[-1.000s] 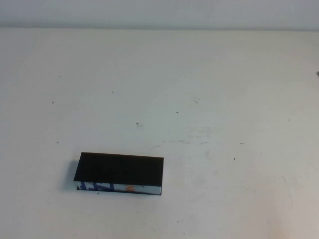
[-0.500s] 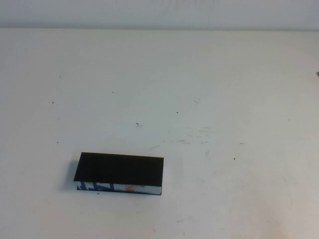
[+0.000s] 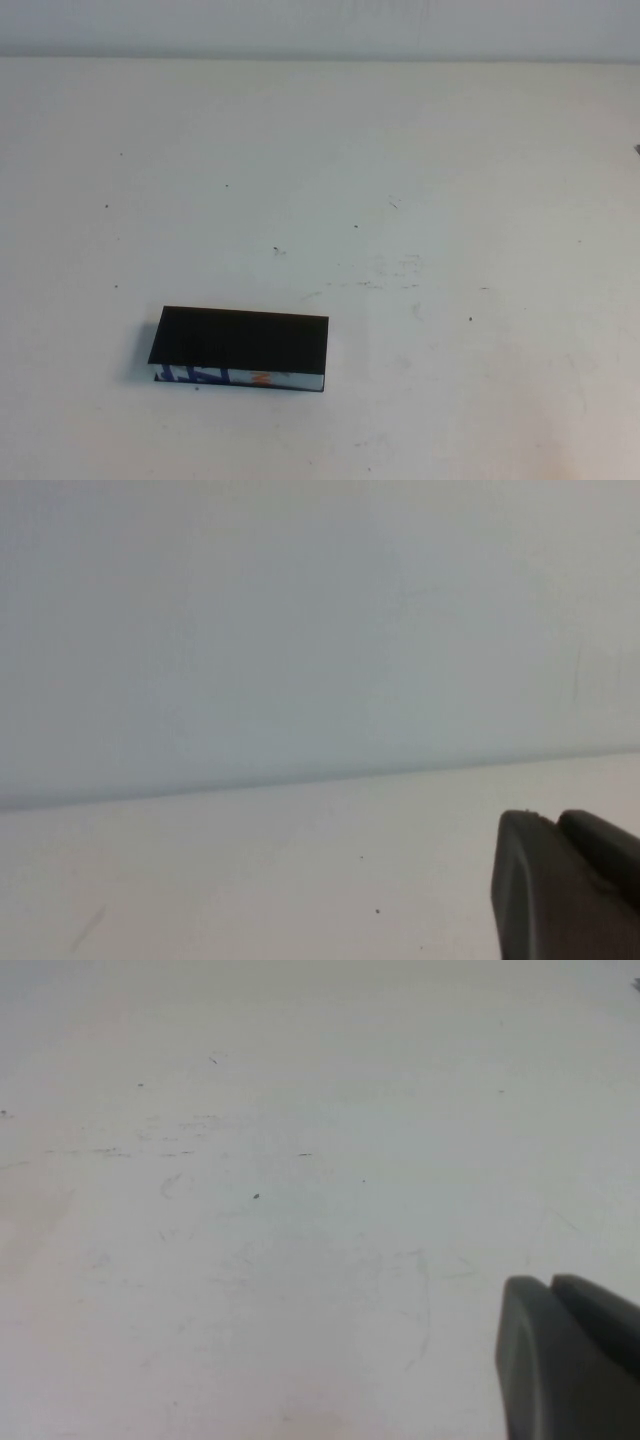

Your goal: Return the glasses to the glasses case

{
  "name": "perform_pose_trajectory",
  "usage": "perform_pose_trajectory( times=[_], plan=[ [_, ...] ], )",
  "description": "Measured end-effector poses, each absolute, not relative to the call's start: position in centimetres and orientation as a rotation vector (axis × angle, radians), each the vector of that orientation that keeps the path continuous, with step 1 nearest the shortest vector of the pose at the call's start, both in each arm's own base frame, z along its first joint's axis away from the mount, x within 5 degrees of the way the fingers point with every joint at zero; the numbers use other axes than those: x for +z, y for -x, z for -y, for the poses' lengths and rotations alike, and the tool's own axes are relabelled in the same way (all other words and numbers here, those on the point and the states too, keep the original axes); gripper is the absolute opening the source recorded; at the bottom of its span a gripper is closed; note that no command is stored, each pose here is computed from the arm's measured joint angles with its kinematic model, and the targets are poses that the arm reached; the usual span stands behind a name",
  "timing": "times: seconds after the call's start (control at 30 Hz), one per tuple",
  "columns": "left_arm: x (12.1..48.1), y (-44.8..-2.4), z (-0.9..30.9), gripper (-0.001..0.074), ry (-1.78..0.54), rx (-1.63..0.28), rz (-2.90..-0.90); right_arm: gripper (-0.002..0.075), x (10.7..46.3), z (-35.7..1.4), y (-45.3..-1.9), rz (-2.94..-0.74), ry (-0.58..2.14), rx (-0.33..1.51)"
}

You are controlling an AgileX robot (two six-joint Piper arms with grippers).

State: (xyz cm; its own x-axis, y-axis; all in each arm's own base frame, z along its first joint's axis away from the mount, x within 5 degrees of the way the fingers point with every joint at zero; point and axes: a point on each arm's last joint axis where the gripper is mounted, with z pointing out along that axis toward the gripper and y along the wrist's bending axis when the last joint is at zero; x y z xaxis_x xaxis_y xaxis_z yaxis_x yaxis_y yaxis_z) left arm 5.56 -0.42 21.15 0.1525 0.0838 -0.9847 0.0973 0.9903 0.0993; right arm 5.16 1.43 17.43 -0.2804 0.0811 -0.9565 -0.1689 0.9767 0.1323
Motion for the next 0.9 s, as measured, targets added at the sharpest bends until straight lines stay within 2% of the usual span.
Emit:
perform_pose_trajectory(
  times=[0.07,0.2,0.3,0.9],
  plan=[
    [20.8,-5.6,0.7,0.0001,-0.153,-0.034,-1.459,-0.0013,17.4,-1.4,-5.2,-1.84,0.065,0.241],
    [18.3,-5.5,0.7,0.0001,-0.133,-0.059,-1.732,-0.0013,17.4,-1.4,-5.2,-1.84,0.065,0.241],
    [17.4,-5.3,0.6,0.0001,-0.125,-0.048,-1.841,-0.0013,17.4,-1.4,-5.2,-1.841,0.065,0.243],
    [17.1,-5.2,0.5,0.0001,-0.167,-0.006,-1.867,-0.0013,17.4,-1.4,-5.2,-1.841,0.065,0.243]
  ],
)
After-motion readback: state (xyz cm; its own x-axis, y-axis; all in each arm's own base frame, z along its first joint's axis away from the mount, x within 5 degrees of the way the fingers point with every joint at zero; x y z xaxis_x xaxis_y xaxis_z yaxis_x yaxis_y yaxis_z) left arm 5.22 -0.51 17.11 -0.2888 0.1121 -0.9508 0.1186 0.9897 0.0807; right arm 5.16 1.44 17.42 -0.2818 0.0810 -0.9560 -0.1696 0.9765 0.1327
